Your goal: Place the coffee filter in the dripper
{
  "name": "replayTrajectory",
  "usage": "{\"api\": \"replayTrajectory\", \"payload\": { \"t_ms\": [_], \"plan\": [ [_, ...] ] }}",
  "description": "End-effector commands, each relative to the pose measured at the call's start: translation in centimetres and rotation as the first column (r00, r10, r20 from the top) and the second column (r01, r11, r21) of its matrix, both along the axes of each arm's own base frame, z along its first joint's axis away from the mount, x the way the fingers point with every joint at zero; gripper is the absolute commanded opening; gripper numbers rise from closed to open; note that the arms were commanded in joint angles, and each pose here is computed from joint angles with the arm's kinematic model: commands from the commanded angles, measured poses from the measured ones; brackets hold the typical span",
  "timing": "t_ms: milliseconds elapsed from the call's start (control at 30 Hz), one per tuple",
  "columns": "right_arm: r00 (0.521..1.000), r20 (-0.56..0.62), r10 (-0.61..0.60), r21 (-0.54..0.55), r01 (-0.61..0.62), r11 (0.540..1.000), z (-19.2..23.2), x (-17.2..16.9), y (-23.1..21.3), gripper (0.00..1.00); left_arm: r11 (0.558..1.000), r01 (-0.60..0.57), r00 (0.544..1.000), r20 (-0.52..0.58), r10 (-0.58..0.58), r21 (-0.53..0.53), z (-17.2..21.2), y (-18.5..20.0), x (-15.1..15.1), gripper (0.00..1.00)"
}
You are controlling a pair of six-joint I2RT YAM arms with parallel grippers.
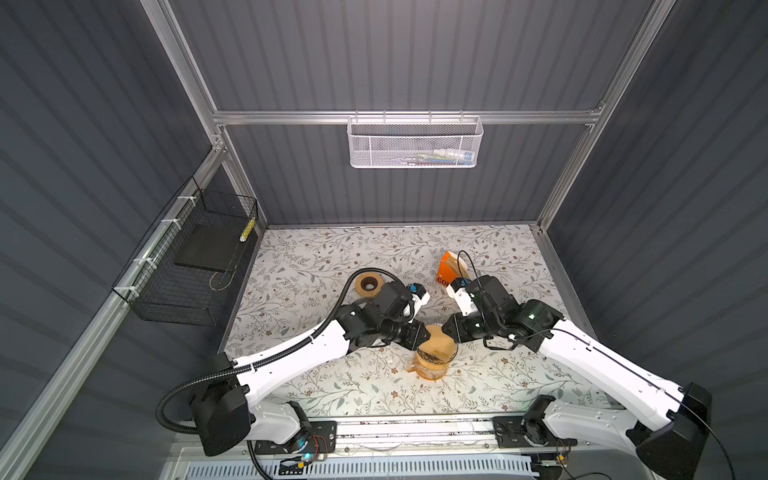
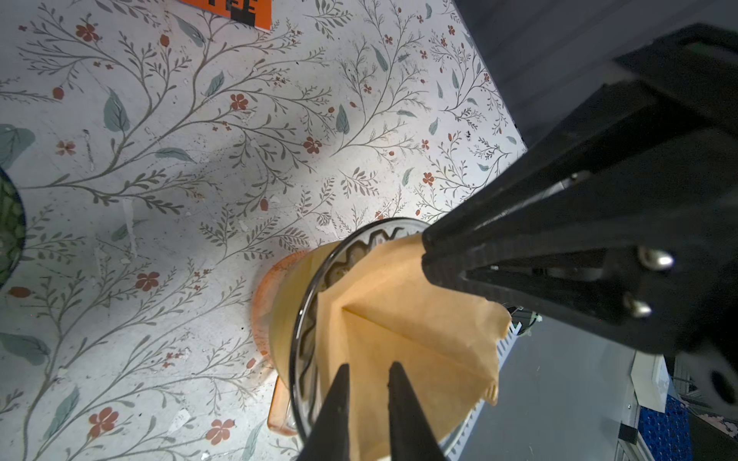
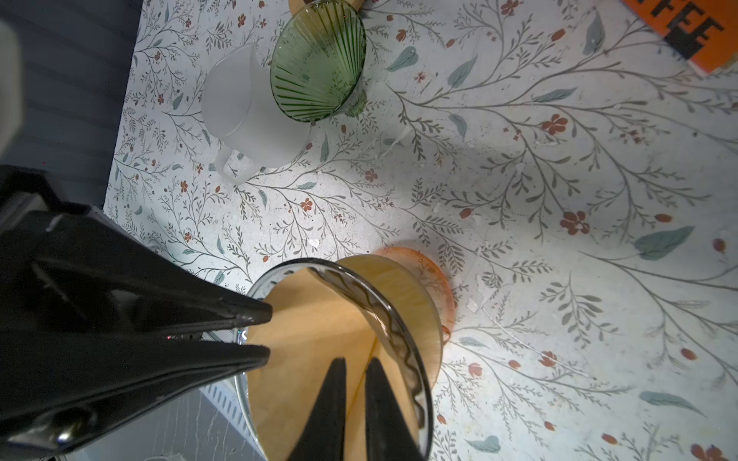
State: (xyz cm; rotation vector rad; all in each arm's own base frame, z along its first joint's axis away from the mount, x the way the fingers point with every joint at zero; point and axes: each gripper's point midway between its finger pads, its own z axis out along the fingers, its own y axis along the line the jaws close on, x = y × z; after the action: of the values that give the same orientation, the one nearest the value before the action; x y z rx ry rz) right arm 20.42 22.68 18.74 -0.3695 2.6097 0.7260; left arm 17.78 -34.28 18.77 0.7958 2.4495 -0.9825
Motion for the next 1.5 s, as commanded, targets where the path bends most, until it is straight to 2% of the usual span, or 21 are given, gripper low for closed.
{"api": "replayTrajectory", "payload": {
  "t_ms": [0, 233, 500, 1000, 1200, 1300, 1333, 1467],
  "plan": [
    [1.000, 0.018, 0.003, 0.030, -0.003, 1.000, 1.7, -0.5, -0.1, 0.14, 0.998, 0.033, 0.999, 0.025, -0.032, -0.050, 2.3, -0.4, -0.4, 0.20],
    [1.000, -0.010, -0.001, 0.027, 0.002, 1.000, 1.4, -2.1, -0.7, 0.14, 0.988, 0.126, 0.988, -0.079, -0.132, -0.085, 2.1, -1.2, -2.8, 0.21],
    [0.999, -0.052, -0.006, 0.017, 0.007, 1.000, 0.1, -3.3, -1.1, 0.14, 0.982, 0.172, 0.974, -0.140, -0.180, -0.072, 1.2, -1.5, -4.0, 0.21],
    [0.998, -0.068, -0.001, 0.006, 0.001, 1.000, -1.0, -4.0, -0.9, 0.14, 0.982, 0.182, 0.968, -0.166, -0.186, -0.041, 0.2, -1.3, -4.5, 0.21],
    [0.999, 0.021, -0.026, 0.014, 0.026, 1.000, 1.5, -3.0, -1.3, 0.14, 0.985, 0.159, 0.980, -0.108, -0.165, -0.065, 2.0, -1.4, -3.8, 0.21],
    [0.993, 0.104, -0.050, 0.025, 0.047, 0.999, 3.9, -2.0, -1.9, 0.16, 0.995, 0.082, 0.996, -0.023, -0.083, -0.058, 3.5, -0.7, -2.2, 0.20],
    [0.990, 0.127, -0.055, 0.034, 0.051, 0.998, 4.7, -1.6, -2.1, 0.17, 0.998, 0.025, 0.999, 0.022, -0.024, -0.049, 3.9, -0.2, -1.1, 0.20],
    [0.979, 0.183, -0.092, 0.077, 0.079, 0.994, 6.8, -0.3, -3.1, 0.18, 0.996, -0.070, 0.992, 0.105, 0.075, -0.050, 6.0, 0.6, 0.8, 0.20]
  ]
}}
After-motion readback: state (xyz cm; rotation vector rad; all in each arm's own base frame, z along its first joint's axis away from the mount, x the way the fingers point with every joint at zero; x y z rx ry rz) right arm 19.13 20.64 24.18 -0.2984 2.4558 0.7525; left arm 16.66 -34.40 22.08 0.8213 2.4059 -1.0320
